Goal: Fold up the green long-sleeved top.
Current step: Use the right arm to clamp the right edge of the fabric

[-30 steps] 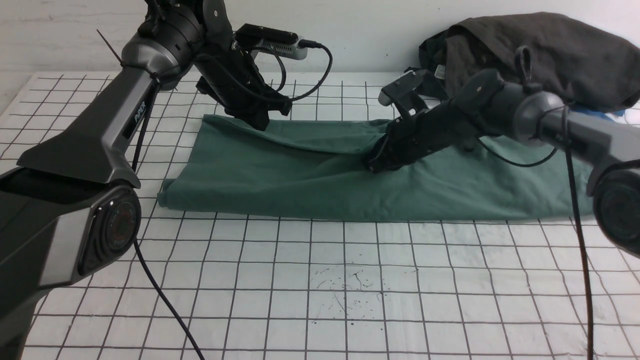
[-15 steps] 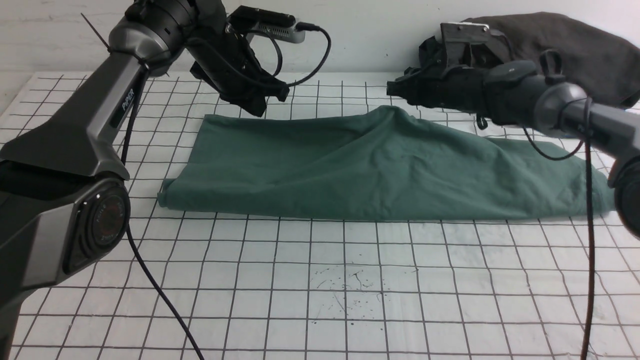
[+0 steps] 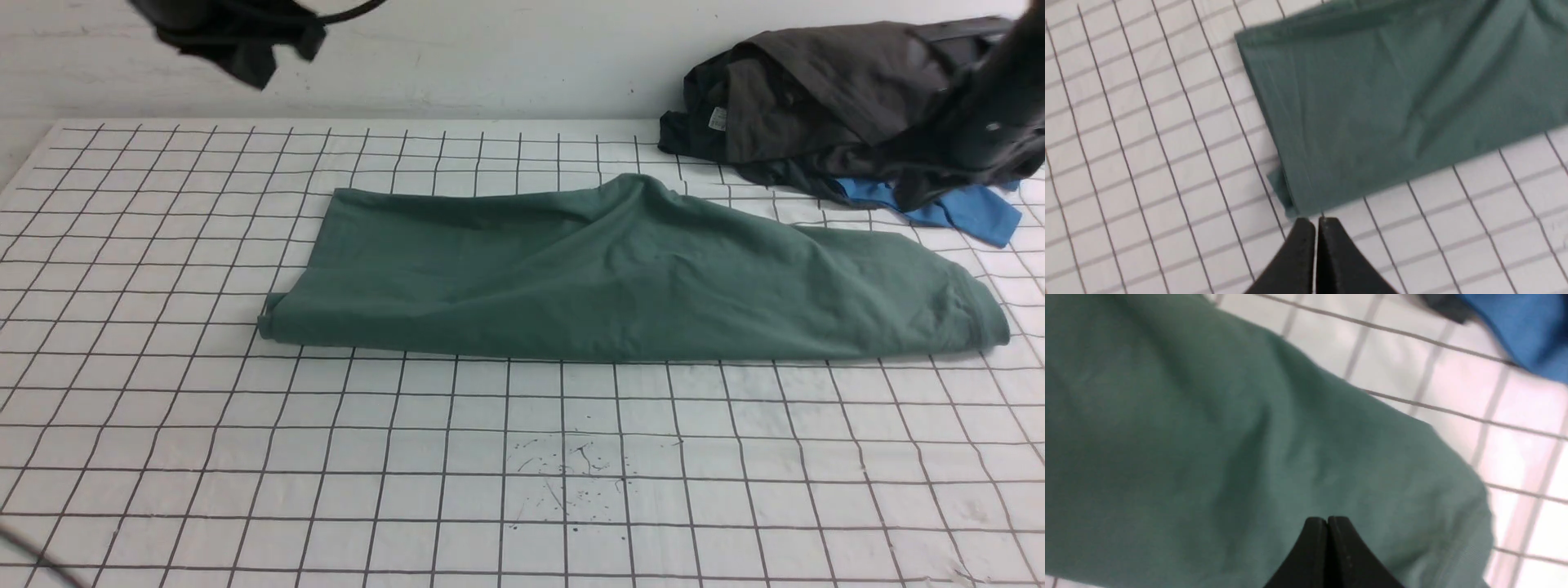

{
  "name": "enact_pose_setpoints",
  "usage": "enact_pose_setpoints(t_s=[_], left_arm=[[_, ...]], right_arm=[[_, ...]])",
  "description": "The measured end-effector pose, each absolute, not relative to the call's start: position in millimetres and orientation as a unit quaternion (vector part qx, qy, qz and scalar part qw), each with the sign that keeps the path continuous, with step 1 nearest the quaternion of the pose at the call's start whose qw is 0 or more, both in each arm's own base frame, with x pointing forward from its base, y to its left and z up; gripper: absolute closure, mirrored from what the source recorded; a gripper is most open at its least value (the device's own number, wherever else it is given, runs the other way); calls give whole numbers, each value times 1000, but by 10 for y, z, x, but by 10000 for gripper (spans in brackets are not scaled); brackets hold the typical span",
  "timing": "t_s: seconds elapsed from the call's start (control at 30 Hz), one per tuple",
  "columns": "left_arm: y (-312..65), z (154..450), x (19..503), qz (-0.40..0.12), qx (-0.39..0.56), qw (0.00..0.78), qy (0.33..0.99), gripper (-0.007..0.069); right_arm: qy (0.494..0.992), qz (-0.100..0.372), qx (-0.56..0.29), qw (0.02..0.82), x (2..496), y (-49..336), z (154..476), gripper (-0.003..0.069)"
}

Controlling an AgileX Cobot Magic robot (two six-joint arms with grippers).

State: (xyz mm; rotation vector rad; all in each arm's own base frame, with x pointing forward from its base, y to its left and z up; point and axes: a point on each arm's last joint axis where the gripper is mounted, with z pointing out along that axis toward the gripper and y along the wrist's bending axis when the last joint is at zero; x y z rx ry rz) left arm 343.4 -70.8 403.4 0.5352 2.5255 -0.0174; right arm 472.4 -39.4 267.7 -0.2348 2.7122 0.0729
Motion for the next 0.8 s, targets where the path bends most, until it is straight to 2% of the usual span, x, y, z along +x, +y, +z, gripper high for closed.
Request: enact_pose_setpoints(t_s=[0.07, 0.13, 0.23, 0.27, 0.33, 0.4, 0.53, 0.6, 0.7, 0.77, 0.8], left_arm=[[-639, 3932, 3097, -6, 199, 258, 945, 632], [-583, 3819, 2765, -14, 192, 277, 941, 632], [-529, 3528, 2412, -27, 182, 285, 941, 632], [-527, 3552, 2396, -28, 180, 292, 939, 632], [-476, 3301, 2134, -31, 176, 281, 943, 632], [-445, 3166, 2001, -28, 175, 264, 948, 632], [-412, 2972, 1891, -21, 177, 236, 955, 632], [-409, 2937, 1885, -20, 177, 229, 957, 632], [-409, 2913, 1885, -20, 176, 226, 958, 632], [-405, 2910, 1899, -17, 176, 231, 957, 632], [-403, 2911, 1902, -15, 176, 233, 956, 632]], right_arm=[[976, 31, -44, 209, 4694, -634, 2684, 646], [979, 40, -10, 200, 4665, -857, 2596, 596], [984, 48, 11, 172, 4624, -1010, 2382, 479], [985, 50, 12, 166, 4616, -1020, 2345, 459], [989, 55, 24, 133, 4577, -1056, 2113, 319], [991, 51, 37, 119, 4569, -1079, 1951, 223], [991, 52, 67, 101, 4597, -1103, 1676, 131], [991, 57, 78, 92, 4611, -1101, 1557, 122], [990, 65, 83, 95, 4633, -1093, 1516, 160], [989, 74, 81, 102, 4656, -1074, 1520, 306], [989, 74, 78, 103, 4661, -1067, 1525, 349]])
